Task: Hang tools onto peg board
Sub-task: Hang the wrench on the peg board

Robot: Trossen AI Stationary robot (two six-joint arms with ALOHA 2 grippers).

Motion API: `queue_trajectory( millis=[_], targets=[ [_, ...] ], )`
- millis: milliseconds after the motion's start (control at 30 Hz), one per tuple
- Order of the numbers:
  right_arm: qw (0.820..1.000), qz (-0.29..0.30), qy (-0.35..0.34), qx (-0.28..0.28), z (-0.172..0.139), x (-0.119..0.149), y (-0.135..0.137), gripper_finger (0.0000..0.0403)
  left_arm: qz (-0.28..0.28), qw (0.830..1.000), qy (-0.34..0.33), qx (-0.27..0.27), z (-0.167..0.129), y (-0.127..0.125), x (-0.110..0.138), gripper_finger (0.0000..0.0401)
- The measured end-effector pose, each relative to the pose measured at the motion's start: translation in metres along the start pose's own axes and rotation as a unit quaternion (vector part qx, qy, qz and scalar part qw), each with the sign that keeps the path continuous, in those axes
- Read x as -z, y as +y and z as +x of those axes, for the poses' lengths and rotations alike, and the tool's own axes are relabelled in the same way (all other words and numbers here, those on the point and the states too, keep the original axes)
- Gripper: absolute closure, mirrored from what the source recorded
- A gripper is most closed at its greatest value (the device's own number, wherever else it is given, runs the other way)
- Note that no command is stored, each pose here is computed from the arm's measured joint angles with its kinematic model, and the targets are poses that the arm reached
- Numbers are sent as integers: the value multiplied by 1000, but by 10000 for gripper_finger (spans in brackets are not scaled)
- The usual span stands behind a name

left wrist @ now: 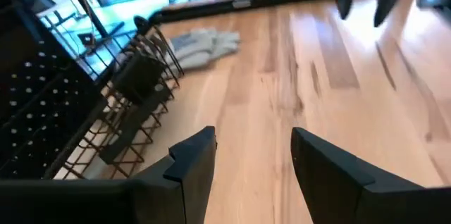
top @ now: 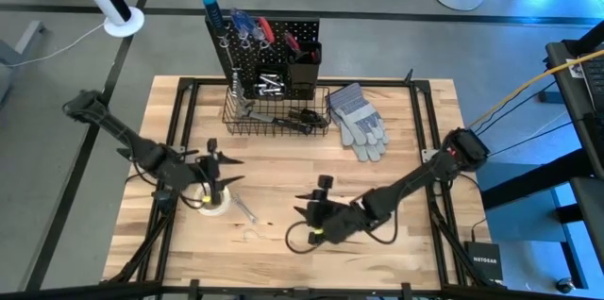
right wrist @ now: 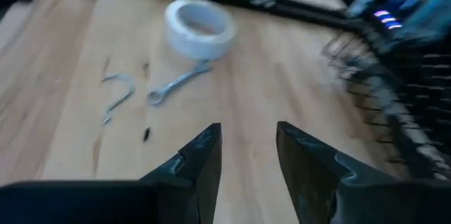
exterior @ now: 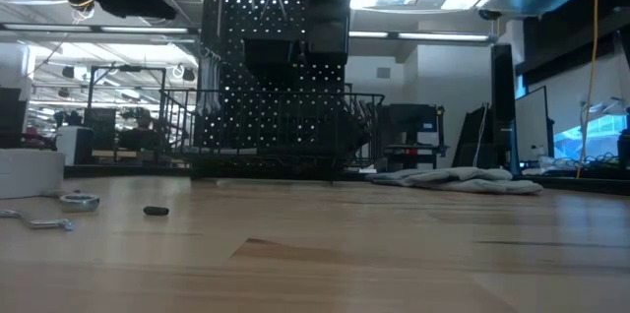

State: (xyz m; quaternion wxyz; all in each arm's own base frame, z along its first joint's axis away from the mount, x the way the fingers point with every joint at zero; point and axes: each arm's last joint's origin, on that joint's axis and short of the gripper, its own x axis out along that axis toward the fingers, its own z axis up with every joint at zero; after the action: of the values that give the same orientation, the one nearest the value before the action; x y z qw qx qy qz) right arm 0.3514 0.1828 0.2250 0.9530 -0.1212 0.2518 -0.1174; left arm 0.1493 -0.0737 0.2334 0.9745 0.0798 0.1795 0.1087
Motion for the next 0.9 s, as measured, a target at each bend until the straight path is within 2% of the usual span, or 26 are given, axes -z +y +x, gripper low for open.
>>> queue_trajectory(
  millis=[167, 333, 567, 633, 767, 900],
  targets=[
    [996, -9, 36, -83, 10, 3, -7, 260, 58, 996, 67, -2, 11, -22, -10, 226],
    [993, -1, 42, -106, 7, 12, 0, 260, 125, 977, 167, 33, 31, -41, -13, 226],
    [992, 28, 52, -114, -5, 25, 15, 260, 221, 917, 318, 97, 68, -56, 2, 226],
    [991, 43, 51, -118, -8, 25, 19, 260, 218, 902, 354, 119, 78, -58, 9, 226],
    [988, 75, 53, -123, -15, 26, 26, 260, 173, 867, 428, 189, 94, -58, 27, 227],
    [986, 98, 52, -121, -21, 27, 31, 260, 167, 842, 460, 227, 102, -59, 37, 236]
  ],
)
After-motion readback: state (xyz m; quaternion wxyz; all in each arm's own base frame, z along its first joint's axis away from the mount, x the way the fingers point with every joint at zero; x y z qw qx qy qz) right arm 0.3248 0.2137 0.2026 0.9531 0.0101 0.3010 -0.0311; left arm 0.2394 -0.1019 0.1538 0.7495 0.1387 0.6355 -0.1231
